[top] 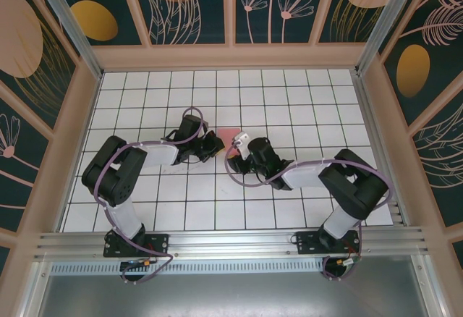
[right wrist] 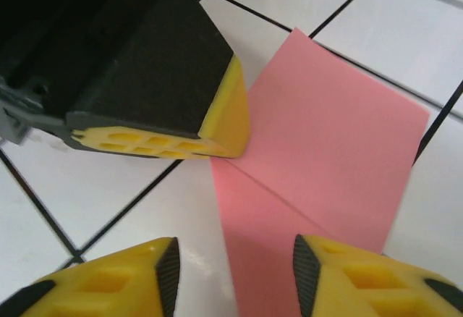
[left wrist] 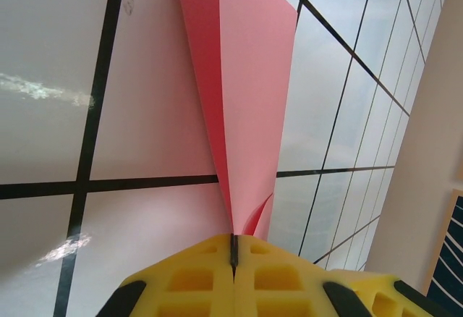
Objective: Fold a paper plane with a square sheet of paper (pick it up from the middle)
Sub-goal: Fold the wing for the fifth time at the center of the table.
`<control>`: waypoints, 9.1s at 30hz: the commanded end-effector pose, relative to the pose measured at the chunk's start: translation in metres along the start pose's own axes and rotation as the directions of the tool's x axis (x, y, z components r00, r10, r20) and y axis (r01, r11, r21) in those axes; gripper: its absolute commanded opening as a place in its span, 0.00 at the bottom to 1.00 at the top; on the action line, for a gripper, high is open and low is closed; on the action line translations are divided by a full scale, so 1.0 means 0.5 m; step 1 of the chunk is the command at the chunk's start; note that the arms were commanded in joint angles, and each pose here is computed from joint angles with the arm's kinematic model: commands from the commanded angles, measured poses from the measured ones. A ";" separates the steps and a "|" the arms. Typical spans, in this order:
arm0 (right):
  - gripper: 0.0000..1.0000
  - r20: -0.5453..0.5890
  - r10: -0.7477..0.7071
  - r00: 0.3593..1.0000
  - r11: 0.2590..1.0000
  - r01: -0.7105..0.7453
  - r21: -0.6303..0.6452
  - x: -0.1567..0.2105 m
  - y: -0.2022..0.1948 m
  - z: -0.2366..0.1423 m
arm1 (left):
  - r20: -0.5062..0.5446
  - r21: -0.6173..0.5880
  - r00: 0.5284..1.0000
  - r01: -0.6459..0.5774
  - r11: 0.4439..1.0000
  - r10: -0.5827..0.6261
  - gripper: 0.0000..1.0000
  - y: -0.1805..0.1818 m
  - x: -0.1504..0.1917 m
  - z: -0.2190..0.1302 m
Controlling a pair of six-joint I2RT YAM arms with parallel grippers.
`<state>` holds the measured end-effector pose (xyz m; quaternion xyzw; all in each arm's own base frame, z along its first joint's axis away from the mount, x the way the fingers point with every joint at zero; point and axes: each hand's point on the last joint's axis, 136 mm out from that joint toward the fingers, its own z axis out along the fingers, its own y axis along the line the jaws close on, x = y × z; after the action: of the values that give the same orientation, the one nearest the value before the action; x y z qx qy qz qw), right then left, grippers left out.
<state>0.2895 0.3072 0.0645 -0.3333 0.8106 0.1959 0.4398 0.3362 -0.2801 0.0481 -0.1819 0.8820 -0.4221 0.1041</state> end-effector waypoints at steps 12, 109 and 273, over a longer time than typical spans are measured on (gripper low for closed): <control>0.48 0.009 -0.262 0.965 0.960 0.260 0.109 0.024 -0.011 0.040 | -0.001 0.009 1.000 0.011 1.000 -0.011 0.00 -0.028 -0.003 -0.006; 0.00 -0.334 0.682 0.651 0.578 -0.759 -0.298 0.036 0.035 0.086 | 0.059 0.206 0.985 -0.170 0.964 0.161 0.18 0.003 0.016 -0.049; 0.13 -0.584 0.610 0.536 0.623 -0.780 -0.065 0.146 0.050 -0.038 | -0.024 -0.043 0.989 -0.146 0.988 0.146 0.06 0.116 0.043 0.024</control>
<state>0.2442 0.2972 0.0211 -0.0868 0.9089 0.4046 0.0518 0.3123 -0.2787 0.0168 -0.1001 0.8821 -0.4422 0.1281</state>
